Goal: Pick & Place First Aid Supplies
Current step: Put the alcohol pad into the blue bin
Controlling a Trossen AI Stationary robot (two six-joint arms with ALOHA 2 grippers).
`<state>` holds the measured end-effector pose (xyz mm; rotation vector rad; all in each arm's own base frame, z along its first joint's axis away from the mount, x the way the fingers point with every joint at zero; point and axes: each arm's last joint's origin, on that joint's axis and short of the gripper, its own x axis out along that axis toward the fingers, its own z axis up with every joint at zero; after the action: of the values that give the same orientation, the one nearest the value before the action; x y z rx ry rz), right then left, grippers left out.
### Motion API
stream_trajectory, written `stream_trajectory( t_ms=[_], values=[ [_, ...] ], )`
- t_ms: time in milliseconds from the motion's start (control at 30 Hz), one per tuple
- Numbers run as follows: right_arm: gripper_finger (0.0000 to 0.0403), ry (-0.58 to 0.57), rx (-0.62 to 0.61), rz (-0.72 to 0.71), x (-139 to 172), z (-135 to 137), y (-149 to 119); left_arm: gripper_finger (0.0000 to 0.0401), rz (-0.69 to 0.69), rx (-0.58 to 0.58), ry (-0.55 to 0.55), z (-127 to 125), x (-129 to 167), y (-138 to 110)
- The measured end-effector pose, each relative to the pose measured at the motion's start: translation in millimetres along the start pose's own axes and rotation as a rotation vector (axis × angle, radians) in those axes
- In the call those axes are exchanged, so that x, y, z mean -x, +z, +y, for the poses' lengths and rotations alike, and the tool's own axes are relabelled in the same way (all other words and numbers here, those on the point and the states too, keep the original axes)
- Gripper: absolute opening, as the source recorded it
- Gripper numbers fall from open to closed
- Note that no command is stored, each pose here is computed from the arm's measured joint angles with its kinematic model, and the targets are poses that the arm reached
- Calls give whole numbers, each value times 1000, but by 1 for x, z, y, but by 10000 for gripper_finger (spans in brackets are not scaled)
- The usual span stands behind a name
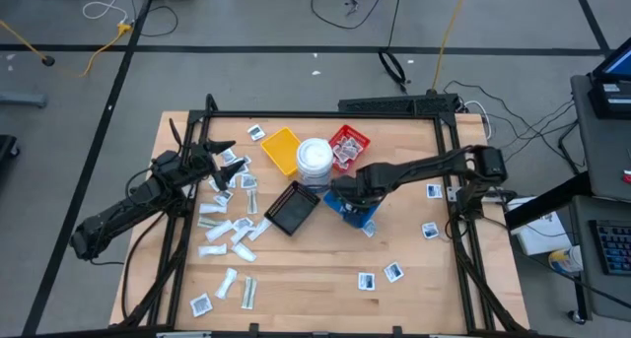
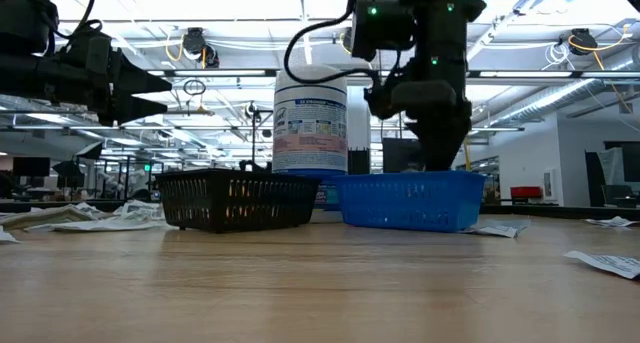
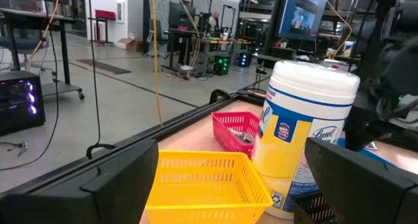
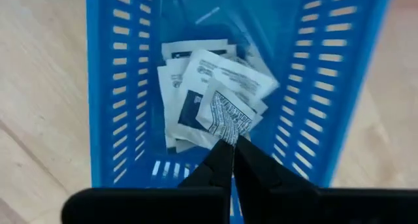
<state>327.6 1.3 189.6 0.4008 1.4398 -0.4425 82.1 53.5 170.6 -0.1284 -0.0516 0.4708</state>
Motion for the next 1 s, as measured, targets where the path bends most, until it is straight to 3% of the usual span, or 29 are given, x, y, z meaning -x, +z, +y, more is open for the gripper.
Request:
stream_trajectory(
  t_ms=[133,533,1000],
  values=[
    [19,2,41,-4,-2,2,-1,392,0,0,0,0,0,0],
    [166,12,67,-16,6,-2,-2,392,0,0,0,0,0,0],
    [167,9,-73,-26,43,-34,-10,392,0,0,0,0,0,0]
  ],
)
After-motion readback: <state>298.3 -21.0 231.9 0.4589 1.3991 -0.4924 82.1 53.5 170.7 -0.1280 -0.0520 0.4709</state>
